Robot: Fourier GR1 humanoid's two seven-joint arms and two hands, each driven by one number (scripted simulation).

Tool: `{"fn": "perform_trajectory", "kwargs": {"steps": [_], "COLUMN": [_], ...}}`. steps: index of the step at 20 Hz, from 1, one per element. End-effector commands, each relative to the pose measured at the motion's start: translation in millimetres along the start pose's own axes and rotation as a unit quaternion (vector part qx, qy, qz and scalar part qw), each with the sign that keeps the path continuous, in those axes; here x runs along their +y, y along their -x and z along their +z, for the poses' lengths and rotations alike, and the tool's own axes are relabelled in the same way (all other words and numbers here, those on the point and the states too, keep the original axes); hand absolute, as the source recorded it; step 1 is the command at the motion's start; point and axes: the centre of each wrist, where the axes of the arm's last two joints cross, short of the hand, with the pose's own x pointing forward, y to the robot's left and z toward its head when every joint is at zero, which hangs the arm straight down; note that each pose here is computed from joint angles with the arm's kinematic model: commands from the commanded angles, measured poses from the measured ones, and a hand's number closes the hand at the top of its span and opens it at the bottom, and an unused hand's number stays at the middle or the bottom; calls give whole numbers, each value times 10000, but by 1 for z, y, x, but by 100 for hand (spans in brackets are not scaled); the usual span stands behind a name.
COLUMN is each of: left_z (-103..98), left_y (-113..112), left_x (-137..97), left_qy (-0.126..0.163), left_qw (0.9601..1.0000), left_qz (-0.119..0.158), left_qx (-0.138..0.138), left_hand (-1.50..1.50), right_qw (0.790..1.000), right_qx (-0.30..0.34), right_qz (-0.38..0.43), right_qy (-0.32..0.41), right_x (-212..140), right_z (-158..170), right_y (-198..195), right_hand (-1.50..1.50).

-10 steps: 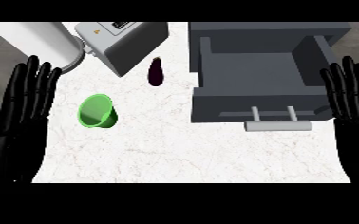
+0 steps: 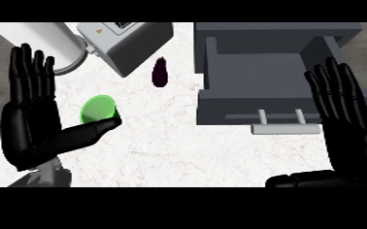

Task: Pick up the cup, place it into the drawer and close the drawer

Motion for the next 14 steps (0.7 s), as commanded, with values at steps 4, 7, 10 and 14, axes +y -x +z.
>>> {"fn": "perform_trajectory", "kwargs": {"steps": [4, 7, 10, 14], "left_z": [-8, -8, -19, -32], "left_y": [23, 9, 25, 24], "left_x": [-42, -36, -30, -40], "left_qy": [-350, -407, -372, -420], "left_qw": [9990, 9985, 9986, 9982], "left_qz": [104, 258, 283, 260], "left_qx": [249, 260, 247, 343], "left_hand": [-150, -150, -150, -150], "right_qw": [9996, 9995, 9996, 9996], "right_qx": [145, 104, 77, 76], "right_qz": [-224, -289, -259, -257], "right_qy": [-103, -78, -48, -82], "right_x": [7, 21, 14, -7], "right_z": [-1, -5, 5, -23], "right_y": [-7, 3, -12, 0], "right_hand": [-150, -150, -150, -150]}}
